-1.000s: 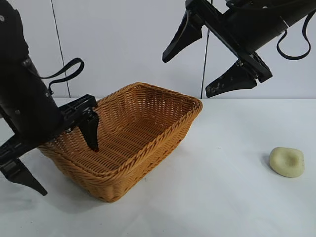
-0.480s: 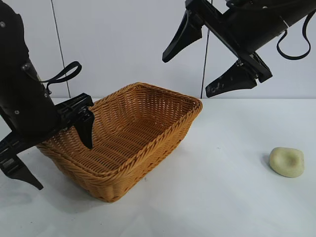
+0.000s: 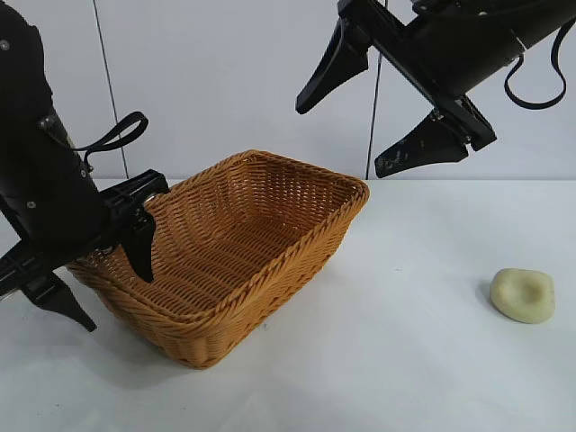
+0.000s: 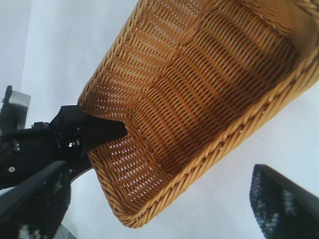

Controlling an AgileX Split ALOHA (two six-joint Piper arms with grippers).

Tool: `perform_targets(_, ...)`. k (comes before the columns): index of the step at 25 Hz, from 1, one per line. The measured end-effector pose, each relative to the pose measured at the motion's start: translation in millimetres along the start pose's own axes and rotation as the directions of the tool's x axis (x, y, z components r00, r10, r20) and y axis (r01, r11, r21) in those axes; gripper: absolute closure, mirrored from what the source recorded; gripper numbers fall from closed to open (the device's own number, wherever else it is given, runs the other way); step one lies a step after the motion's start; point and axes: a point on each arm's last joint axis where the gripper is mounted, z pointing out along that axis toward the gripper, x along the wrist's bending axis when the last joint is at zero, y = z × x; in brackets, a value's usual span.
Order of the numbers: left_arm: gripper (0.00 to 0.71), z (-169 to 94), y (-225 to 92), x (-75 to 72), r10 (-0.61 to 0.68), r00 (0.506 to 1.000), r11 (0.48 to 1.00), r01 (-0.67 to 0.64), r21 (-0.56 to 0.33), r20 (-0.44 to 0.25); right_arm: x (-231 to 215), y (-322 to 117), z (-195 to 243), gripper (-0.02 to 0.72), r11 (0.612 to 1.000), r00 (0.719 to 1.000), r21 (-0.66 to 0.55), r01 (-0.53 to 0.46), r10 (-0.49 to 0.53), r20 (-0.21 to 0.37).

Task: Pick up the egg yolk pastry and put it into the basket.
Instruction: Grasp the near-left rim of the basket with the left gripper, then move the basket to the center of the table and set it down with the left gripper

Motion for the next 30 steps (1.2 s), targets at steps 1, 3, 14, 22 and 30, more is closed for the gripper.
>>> perform_targets(1, 0.403, 0.0, 0.0, 0.0, 0.000, 1.000, 1.000, 0.000, 0.000, 0.000, 0.0, 0.0, 0.0, 0.008, 1.000, 1.000, 0.000, 0.000, 0.000, 0.000)
perform_targets(3, 0.502, 0.0, -0.1, 0.3, 0.000, 1.000, 1.000, 0.000, 0.001, -0.003, 0.0, 0.0, 0.0, 0.008, 1.000, 1.000, 0.000, 0.000, 0.000, 0.000)
perform_targets(14, 0.628, -14.4, 25.3, -9.9, 0.044, 0.999, 0.999, -0.045, 0.025, 0.033, 0.0, 0.0, 0.0, 0.008, 1.000, 1.000, 0.000, 0.000, 0.000, 0.000)
perform_targets(22, 0.629, -33.5, 55.5, -27.4, 0.322, 0.946, 0.944, -0.325, 0.061, 0.048, 0.1, 0.1, 0.0, 0.008, 1.000, 1.000, 0.000, 0.000, 0.000, 0.000)
perform_targets(30, 0.629, -17.5, 66.4, -53.4, 0.612, 0.790, 0.774, -0.607, 0.180, 0.039, 0.7, 0.5, -0.4, 0.008, 1.000, 1.000, 0.000, 0.002, -0.002, -0.002)
